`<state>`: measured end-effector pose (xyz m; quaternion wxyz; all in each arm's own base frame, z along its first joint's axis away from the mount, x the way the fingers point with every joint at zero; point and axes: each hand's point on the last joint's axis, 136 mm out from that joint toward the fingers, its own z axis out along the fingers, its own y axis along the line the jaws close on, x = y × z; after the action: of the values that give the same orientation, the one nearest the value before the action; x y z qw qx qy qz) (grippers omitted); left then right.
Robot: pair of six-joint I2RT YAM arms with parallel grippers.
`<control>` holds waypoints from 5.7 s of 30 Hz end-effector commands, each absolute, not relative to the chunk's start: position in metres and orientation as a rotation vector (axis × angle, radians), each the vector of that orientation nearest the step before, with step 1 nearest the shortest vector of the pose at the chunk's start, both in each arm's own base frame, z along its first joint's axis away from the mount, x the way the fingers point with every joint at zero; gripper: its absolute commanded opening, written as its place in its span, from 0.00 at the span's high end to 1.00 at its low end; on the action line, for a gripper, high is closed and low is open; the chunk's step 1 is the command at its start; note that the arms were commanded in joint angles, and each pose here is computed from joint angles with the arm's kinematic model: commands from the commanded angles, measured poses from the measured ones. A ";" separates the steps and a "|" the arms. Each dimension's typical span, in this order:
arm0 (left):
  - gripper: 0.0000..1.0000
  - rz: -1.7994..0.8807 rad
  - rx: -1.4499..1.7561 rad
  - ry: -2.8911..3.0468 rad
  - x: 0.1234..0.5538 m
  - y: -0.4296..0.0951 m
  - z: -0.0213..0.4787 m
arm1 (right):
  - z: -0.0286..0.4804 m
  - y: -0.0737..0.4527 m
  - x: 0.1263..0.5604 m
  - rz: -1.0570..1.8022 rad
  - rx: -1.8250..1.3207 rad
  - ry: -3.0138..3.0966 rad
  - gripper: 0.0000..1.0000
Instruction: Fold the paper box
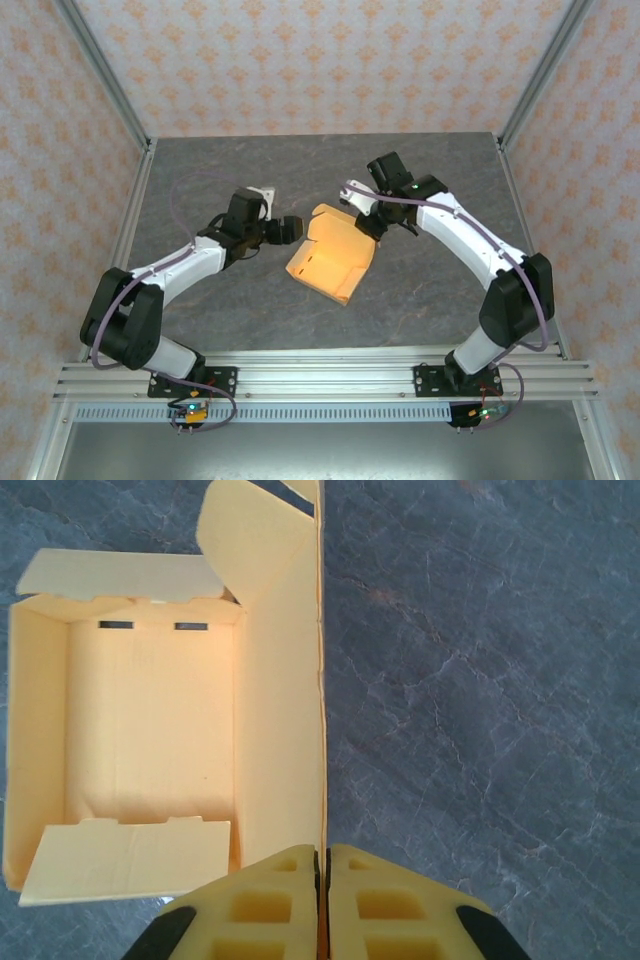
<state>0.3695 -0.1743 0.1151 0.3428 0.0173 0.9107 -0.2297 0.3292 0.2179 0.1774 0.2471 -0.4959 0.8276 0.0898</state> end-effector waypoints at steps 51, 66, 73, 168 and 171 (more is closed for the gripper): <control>0.67 -0.688 0.324 2.426 0.317 -0.211 0.067 | 0.190 0.241 0.327 0.275 -1.285 2.027 1.00; 0.71 -0.418 0.433 2.537 0.308 -0.200 0.034 | 0.193 0.250 0.346 -0.006 -1.243 1.942 1.00; 0.69 -0.459 0.401 2.542 0.307 -0.206 0.037 | 0.209 0.252 0.338 -0.091 -1.248 1.867 1.00; 1.00 -0.227 -0.393 2.461 0.385 -0.177 0.068 | 0.075 0.239 0.404 -0.185 -0.078 2.467 0.86; 1.00 -0.217 -0.411 2.479 0.383 -0.176 0.068 | 0.073 0.228 0.403 -0.304 -0.071 2.419 0.96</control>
<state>0.3856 -0.1720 0.0650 0.3146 -0.1508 0.9330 -0.0883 0.3957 0.2583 0.0726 0.3168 -0.0433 0.9473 -0.0196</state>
